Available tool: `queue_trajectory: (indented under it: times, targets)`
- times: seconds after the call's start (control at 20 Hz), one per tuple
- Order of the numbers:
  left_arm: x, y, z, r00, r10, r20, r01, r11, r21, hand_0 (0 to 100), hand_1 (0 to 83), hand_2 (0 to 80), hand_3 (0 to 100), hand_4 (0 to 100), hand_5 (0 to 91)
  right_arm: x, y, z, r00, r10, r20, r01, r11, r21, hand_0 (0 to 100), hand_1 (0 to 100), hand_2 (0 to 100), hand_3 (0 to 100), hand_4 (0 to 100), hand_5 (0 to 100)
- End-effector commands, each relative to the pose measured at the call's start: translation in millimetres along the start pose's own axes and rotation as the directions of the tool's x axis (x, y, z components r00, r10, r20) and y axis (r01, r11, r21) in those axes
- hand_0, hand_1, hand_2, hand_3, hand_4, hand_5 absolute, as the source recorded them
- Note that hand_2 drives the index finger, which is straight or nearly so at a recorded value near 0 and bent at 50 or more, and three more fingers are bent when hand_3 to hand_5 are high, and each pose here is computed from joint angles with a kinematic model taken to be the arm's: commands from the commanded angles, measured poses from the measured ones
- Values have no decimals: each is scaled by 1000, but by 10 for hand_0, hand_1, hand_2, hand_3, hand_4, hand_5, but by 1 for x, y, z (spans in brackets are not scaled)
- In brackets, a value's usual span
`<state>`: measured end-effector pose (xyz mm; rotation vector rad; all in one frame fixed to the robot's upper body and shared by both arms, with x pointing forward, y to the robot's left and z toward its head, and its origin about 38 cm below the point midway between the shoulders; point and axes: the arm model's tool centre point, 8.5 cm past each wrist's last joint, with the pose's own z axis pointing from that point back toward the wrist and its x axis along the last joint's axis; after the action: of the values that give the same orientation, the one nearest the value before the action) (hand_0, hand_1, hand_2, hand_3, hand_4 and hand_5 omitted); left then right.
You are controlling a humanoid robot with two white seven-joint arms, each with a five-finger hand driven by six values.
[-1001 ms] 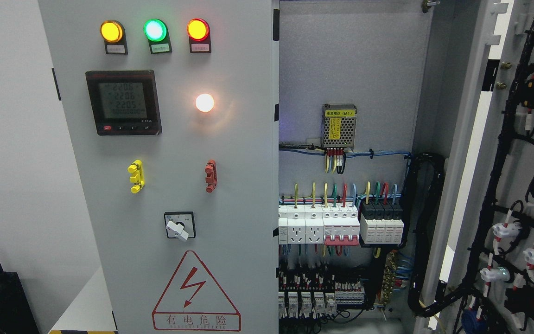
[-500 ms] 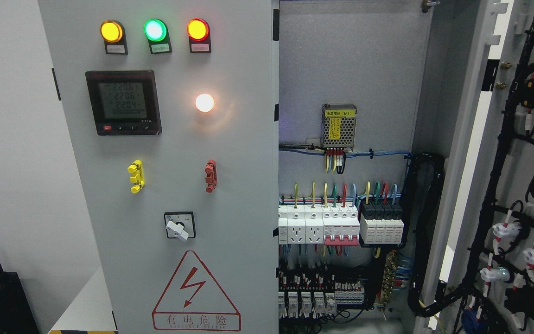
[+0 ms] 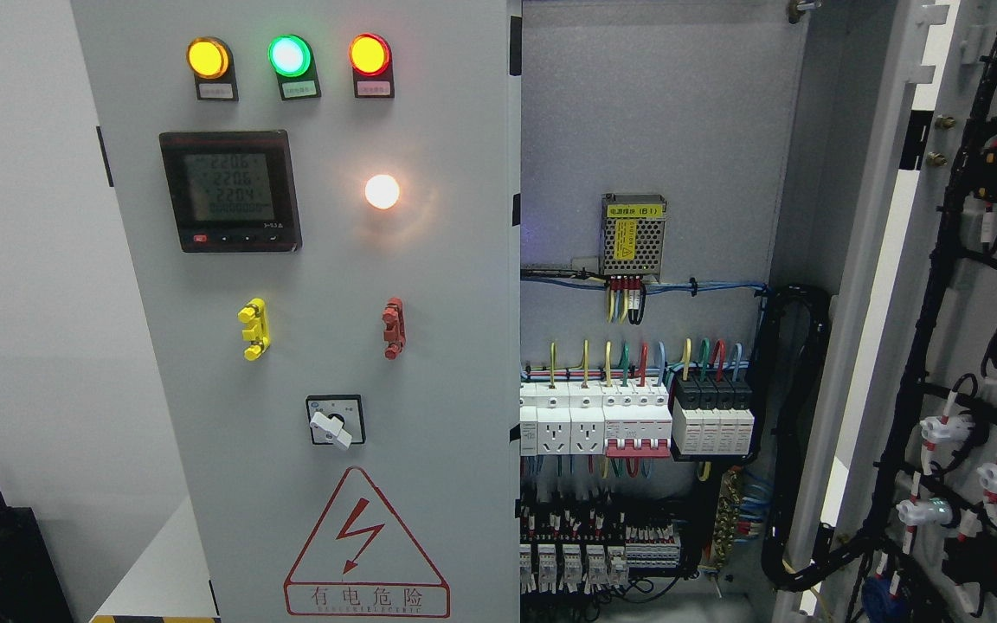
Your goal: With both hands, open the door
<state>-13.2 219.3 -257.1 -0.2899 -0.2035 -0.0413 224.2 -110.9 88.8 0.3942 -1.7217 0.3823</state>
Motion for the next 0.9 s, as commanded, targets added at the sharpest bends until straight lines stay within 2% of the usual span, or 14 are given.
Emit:
queue_trajectory:
  times: [0.0,0.15,0.25,0.5,0.75,0.85]
  targets:
    - [2,0,0,1000,-1,3,1,1000,-1,0,0,0,0,32,0,38,-14,-57,987,-37,160,51,995,-87,107,0,0,0,0,0]
    - [1,0,0,1000,0,2,0,1000,-1,0,0,0,0,32,0,43,-27,-71,987,-65,146,83,989,-124,107,0,0,0,0,0]
    - [1,-1,-1,1000,0,2,0,1000,-2,0,0,0,0,31,0,50,-32,-80,984,-70,167,90,989,-120,107,0,0,0,0,0]
    - [2,-1,-1,1000,-1,3,1,1000,-2,0,0,0,0,32,0,67,-51,-107,972,-84,221,124,977,-176,107,0,0,0,0,0]
    - [2,0,0,1000,-1,3,1,1000,-1,0,0,0,0,31,0,76,-54,-117,967,-112,229,152,974,-167,107,0,0,0,0,0]
    - [1,0,0,1000,0,2,0,1000,-1,0,0,0,0,31,0,74,-55,-120,975,-111,194,145,974,-171,107,0,0,0,0,0]
